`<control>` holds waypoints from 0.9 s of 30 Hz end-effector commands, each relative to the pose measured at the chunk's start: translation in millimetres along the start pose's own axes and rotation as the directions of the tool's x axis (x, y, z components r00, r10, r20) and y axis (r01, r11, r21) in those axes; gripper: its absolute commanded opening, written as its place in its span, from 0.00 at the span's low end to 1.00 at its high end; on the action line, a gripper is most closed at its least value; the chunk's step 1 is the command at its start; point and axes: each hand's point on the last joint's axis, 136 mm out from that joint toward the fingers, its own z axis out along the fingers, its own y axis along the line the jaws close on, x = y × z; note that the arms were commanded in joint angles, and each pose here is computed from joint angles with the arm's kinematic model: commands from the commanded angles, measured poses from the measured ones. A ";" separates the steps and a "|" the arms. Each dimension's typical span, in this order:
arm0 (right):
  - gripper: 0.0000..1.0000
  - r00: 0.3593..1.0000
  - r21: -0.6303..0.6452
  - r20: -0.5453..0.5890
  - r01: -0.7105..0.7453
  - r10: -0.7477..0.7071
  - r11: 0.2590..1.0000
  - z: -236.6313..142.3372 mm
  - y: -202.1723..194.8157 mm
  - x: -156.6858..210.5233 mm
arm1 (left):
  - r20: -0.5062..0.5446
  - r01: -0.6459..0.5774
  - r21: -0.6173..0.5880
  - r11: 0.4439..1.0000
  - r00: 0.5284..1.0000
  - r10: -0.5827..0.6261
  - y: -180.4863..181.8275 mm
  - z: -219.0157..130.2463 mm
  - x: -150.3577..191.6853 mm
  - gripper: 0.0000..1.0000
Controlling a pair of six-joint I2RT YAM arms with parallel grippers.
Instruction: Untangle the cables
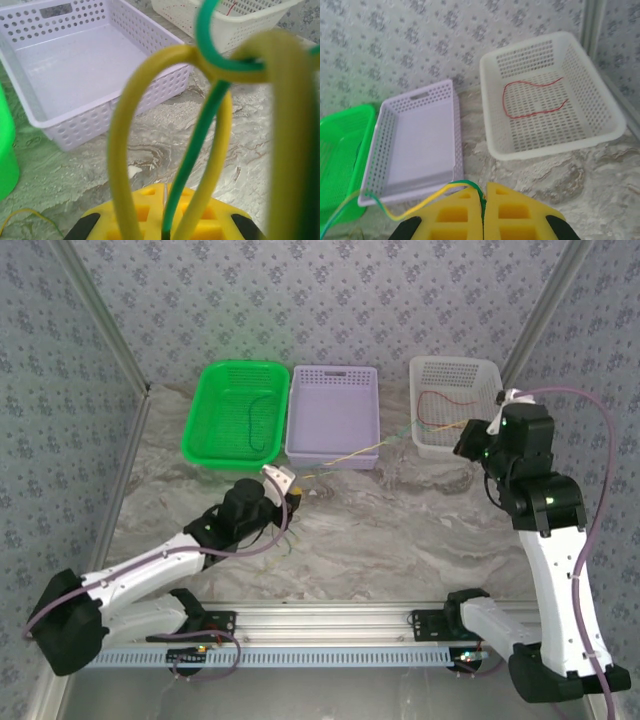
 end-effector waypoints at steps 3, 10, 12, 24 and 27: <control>0.00 0.989 0.112 0.138 -0.062 0.047 0.992 -14.2 -28.8 -43.5 | -0.068 0.076 -0.019 0.997 0.995 -0.077 10.2 -13.7 33.6 0.00; 0.00 0.988 0.135 0.152 -0.056 0.035 0.989 -7.3 -37.2 -58.7 | -0.046 0.113 0.189 0.975 0.993 -0.106 -23.4 -39.4 32.3 0.00; 0.00 0.992 0.120 0.121 -0.039 0.024 0.992 2.1 -34.2 -55.5 | -0.016 0.146 0.283 0.948 0.989 -0.147 -37.1 -51.9 19.1 0.00; 0.00 0.920 -0.395 -0.358 0.003 -0.157 0.919 55.5 78.1 119.0 | -0.215 0.371 0.562 0.739 0.929 -0.303 -97.9 -55.7 -85.4 0.00; 0.00 0.895 -0.390 -0.421 -0.031 -0.148 0.920 62.8 74.1 162.6 | -0.252 0.395 0.549 0.737 0.919 -0.304 -98.6 -43.7 -94.0 0.00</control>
